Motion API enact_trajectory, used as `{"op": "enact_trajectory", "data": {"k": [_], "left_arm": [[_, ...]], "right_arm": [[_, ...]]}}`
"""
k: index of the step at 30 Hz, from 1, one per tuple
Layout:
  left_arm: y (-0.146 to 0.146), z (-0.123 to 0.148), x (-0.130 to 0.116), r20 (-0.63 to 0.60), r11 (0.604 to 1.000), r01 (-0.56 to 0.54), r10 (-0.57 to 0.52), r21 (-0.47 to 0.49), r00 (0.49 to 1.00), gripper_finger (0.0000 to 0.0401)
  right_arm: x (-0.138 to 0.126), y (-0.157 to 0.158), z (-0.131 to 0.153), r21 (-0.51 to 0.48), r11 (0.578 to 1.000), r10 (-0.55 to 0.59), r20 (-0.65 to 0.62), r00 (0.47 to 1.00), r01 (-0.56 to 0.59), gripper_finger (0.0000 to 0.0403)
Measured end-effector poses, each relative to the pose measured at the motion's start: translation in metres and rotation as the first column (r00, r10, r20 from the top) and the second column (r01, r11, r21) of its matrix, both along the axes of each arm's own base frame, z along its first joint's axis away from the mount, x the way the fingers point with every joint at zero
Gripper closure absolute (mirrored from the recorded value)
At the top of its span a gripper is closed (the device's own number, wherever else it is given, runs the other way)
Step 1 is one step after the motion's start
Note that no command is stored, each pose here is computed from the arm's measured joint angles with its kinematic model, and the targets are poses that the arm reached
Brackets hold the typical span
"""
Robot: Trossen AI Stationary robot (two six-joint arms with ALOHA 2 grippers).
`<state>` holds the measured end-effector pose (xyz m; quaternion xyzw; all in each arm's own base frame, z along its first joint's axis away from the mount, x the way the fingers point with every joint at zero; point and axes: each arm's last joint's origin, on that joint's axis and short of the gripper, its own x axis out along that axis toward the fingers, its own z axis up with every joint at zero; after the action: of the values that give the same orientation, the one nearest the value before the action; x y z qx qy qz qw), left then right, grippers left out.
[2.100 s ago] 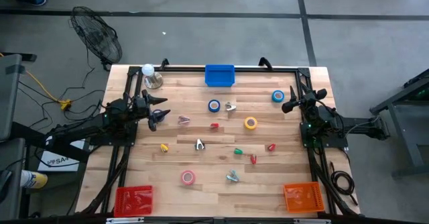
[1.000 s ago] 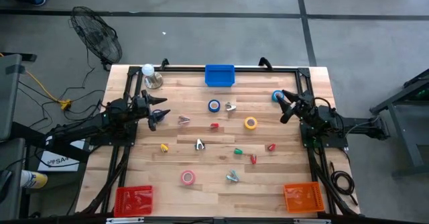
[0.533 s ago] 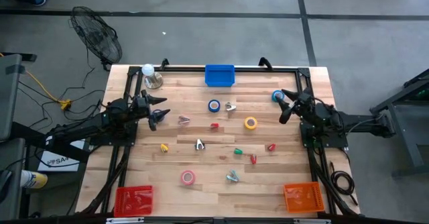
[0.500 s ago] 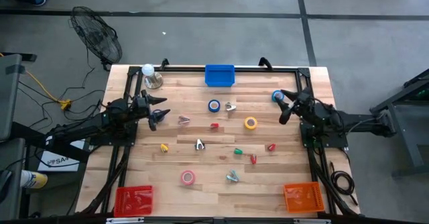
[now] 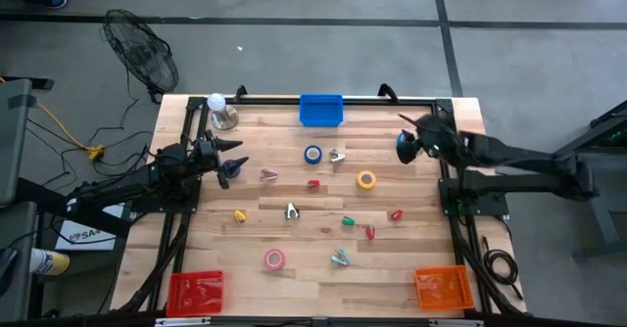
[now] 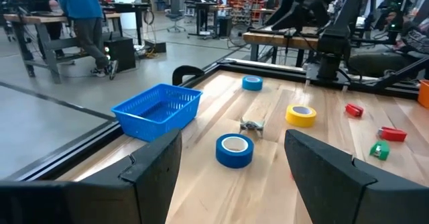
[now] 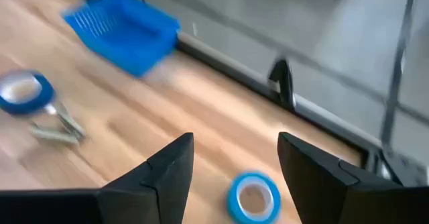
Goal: Pick and place Stapler, Stapler remover, tape
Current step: Put the right blue tape into the blue bin
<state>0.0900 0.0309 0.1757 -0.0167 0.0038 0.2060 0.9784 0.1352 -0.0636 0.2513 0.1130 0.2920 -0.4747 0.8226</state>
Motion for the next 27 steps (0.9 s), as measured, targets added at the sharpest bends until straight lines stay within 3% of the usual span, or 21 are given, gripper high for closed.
{"op": "enact_trajectory", "data": {"k": [5,10,21,27], "left_arm": [[0.000,0.000,0.000,-0.004,1.000,-0.002,0.002,0.006,1.000,0.0139],[0.000,0.000,0.000,-0.005,1.000,-0.003,0.003,0.008,1.000,0.0139],[0.000,-0.001,0.000,-0.011,1.000,-0.003,0.003,0.007,1.000,0.0139],[0.000,-0.001,0.000,-0.020,1.000,-0.002,0.002,0.004,1.000,0.0139]], "right_arm": [[0.005,-0.028,-0.001,0.200,0.975,-0.060,-0.188,0.980,0.098,0.0195],[0.008,-0.056,-0.010,0.313,0.936,-0.063,-0.306,0.950,0.163,0.0195],[0.004,-0.102,-0.049,0.492,0.823,-0.060,-0.422,0.905,0.284,0.0195],[0.004,-0.118,-0.069,0.561,0.773,-0.030,-0.435,0.900,0.296,0.0195]]}}
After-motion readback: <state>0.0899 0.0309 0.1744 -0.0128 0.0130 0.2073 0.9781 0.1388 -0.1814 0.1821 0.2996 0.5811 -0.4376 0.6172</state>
